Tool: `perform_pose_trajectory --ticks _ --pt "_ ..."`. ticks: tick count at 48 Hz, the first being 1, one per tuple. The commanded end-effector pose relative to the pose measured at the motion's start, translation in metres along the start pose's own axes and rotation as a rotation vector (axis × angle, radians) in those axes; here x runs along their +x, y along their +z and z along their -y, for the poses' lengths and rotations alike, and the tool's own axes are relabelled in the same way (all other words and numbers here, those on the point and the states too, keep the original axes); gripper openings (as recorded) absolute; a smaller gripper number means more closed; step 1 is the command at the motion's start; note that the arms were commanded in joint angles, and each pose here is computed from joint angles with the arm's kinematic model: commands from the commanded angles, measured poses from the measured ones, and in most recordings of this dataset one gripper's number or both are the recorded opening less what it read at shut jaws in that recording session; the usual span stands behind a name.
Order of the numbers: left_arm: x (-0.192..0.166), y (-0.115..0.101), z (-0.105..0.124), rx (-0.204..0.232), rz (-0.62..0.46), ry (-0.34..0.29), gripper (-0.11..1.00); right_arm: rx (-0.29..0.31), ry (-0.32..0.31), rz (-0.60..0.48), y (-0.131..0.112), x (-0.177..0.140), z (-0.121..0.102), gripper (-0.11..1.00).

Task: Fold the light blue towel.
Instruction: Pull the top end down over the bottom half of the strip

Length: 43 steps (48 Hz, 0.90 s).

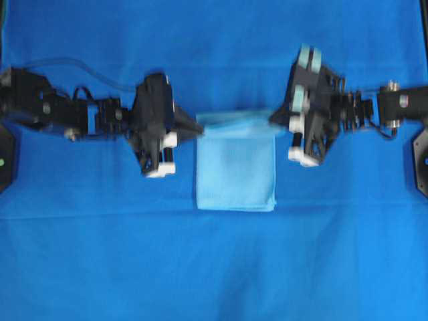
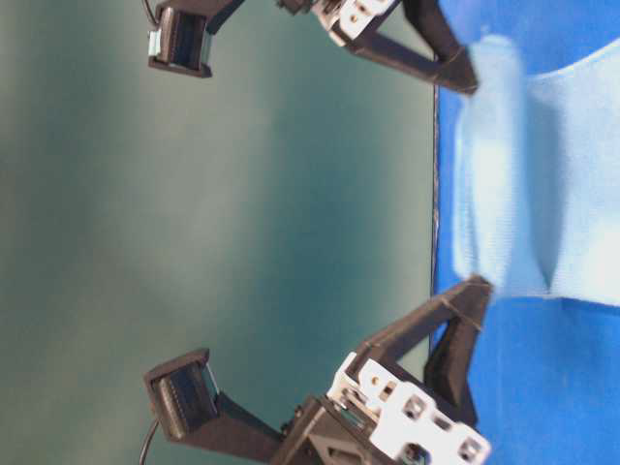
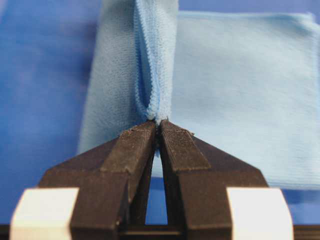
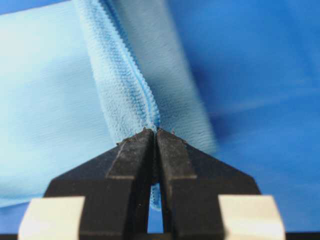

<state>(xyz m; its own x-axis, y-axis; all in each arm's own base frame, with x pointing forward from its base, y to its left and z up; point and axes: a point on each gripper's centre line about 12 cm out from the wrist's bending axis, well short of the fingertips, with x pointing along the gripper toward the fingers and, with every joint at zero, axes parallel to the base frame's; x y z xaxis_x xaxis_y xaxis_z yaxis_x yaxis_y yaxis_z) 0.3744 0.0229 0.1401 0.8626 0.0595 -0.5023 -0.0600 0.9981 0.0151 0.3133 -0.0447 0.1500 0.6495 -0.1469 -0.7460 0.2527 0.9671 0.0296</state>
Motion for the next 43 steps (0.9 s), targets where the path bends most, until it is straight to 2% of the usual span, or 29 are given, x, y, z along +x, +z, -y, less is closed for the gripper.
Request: perform_pose_trajectory --ticks 1,9,16,30,39,43 --pt "-0.002 0.009 0.019 0.029 0.022 -0.043 0.05 -0.007 0.028 0.008 0.002 -0.006 -0.015 0.03" --pt "0.002 0.001 0.053 0.073 0.002 -0.121 0.05 -0.019 0.068 -0.015 -0.006 -0.007 -0.036 0.03" --pt "0.007 -0.008 0.071 0.094 -0.022 -0.159 0.05 -0.019 0.095 -0.038 -0.013 -0.004 -0.05 0.03" --pt "0.025 -0.027 0.069 0.095 -0.075 -0.15 0.05 0.012 0.122 -0.074 -0.022 0.022 -0.059 0.03" --pt "0.027 -0.028 0.067 0.091 -0.074 -0.143 0.05 0.029 0.141 -0.07 -0.021 0.031 -0.064 0.03" --pt "0.028 -0.026 0.067 0.093 -0.065 -0.144 0.17 0.03 0.145 -0.061 -0.018 0.031 -0.065 0.04"
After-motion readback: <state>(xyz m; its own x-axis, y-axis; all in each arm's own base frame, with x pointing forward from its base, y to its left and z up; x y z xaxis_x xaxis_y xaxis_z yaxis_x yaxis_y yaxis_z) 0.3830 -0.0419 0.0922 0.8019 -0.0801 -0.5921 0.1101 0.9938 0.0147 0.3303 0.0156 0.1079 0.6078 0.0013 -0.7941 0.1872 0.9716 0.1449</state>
